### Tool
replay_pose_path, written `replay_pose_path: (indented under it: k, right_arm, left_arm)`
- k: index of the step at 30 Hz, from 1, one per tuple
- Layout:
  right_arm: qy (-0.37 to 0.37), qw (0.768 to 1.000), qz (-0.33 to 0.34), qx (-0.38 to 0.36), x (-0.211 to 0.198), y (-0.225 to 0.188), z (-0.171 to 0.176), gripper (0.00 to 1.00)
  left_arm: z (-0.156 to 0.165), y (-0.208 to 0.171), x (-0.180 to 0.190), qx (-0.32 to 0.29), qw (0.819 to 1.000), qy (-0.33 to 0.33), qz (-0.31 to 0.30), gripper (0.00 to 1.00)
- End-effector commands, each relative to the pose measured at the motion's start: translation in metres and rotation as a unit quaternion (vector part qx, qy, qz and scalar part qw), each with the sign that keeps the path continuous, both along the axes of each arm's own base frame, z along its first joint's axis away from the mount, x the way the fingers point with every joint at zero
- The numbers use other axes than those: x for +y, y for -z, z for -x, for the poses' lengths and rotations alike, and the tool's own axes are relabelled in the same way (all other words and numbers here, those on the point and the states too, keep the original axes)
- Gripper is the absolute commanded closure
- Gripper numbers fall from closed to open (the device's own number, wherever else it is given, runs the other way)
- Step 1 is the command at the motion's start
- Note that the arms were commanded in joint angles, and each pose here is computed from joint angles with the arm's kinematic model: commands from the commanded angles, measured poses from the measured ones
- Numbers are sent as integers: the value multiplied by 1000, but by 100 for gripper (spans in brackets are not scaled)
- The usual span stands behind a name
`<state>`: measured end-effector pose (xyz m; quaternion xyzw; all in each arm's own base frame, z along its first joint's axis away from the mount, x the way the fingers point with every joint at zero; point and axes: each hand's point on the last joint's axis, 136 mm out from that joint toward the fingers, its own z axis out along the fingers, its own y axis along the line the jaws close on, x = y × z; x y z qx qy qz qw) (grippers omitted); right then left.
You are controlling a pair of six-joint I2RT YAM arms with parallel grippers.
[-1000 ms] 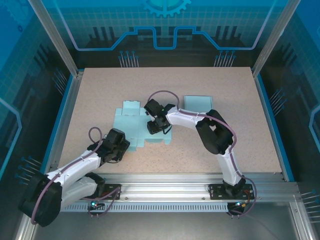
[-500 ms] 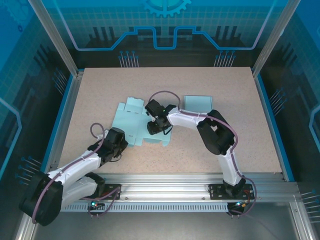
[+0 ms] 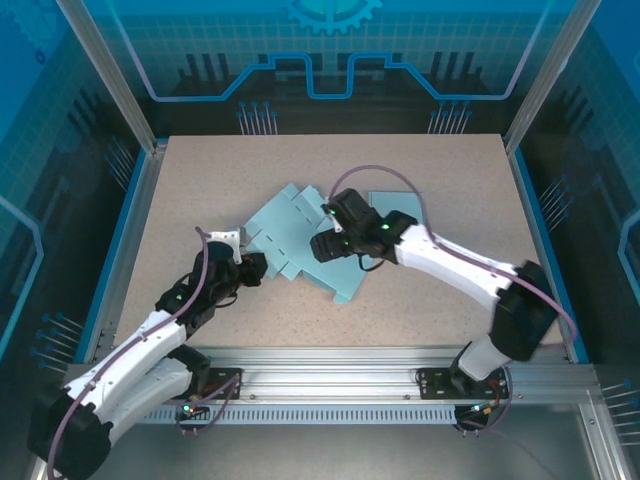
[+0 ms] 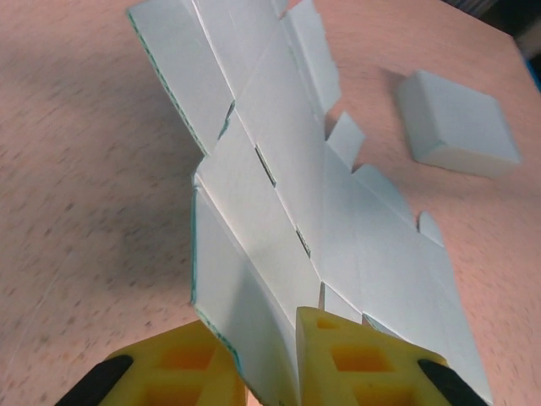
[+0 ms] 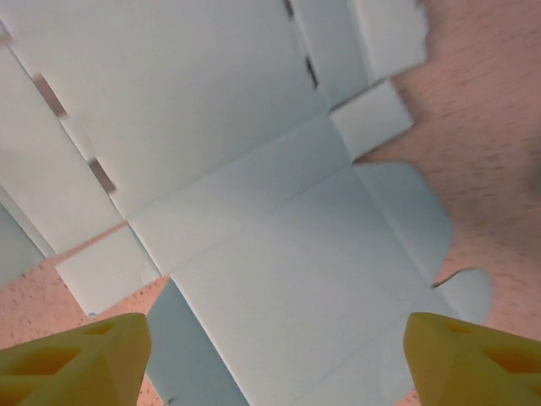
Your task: Fold the paper box
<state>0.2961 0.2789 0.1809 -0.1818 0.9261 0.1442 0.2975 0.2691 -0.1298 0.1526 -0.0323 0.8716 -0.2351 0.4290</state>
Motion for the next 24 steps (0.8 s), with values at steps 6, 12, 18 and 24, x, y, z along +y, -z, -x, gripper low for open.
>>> replay_pose_path:
  k: [6,12,18,24]
  right_arm:
    - [59,994,-28,-90,-62,-35,21,0]
    - [80,979,-97,-161,-92,-59,34,0]
    - [154,953,-178,-193,-137,-65,45,0]
    - [141,955,-130,-226,-163,-63,53,0]
  left_arm:
    - [8,-56,-37,-151,971,173,-71,91]
    - [14,-91,-52,-264,936,223,-71,92]
    - [19,-112,-64,-338,905,252,-58,100]
    - [11,-110,-63,-338,900,265,-80,100]
